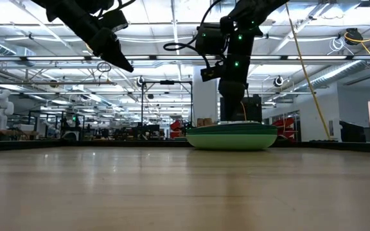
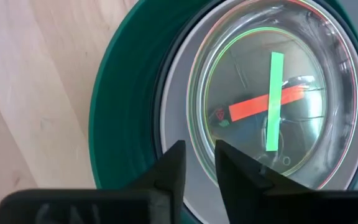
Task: Stack plastic plates
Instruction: Return to Home Position
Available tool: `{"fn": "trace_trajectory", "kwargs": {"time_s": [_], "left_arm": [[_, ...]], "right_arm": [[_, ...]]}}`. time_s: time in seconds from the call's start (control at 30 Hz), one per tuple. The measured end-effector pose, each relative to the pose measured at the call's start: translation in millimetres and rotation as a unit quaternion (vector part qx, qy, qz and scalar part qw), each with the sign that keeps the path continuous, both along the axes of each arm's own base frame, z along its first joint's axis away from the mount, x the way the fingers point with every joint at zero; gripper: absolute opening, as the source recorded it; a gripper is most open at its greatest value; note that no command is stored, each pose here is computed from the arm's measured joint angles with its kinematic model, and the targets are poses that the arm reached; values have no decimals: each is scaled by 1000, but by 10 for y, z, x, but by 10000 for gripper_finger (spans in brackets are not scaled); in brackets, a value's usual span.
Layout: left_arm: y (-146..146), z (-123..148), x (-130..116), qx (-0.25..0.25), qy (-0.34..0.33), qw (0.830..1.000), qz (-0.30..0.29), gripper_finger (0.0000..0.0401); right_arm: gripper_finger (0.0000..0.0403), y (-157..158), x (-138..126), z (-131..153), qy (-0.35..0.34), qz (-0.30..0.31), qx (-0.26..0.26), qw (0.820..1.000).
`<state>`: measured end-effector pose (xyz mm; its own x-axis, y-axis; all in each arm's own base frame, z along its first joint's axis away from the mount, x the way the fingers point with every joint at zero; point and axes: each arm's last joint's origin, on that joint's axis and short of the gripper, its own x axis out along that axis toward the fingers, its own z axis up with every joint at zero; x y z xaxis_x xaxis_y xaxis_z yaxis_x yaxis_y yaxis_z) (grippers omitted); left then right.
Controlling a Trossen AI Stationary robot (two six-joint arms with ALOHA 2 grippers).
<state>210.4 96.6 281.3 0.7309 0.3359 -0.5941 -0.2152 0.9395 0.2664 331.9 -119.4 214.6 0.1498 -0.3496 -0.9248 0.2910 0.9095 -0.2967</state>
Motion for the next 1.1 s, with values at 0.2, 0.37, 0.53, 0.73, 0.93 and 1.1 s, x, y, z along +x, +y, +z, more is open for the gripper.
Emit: {"fn": "trace_trajectory", "kwargs": {"time_s": [0.2, 0.37, 0.53, 0.73, 0.93, 1.1], "left_arm": [[0, 0, -1, 0, 0, 1000, 0, 124], [0, -1, 0, 0, 0, 1000, 0, 124], [-6, -17, -11, -4, 10, 1000, -1, 124], [-9, -26, -17, -7, 15, 1000, -1, 124], [-70, -18, 15, -32, -2, 999, -37, 124], [-187, -16, 61, -62, -12, 996, -59, 124]], "right_arm": [[108, 1, 0, 0, -8, -20, 5, 1000], [113, 48, 26, 2, -13, -13, 4, 1000], [114, 143, 78, 8, -24, 2, 1, 1000], [114, 399, 134, 115, -46, 52, -7, 998], [114, 659, -32, 320, -121, 106, -31, 987], [114, 772, -382, 397, -191, 116, -47, 974]]}}
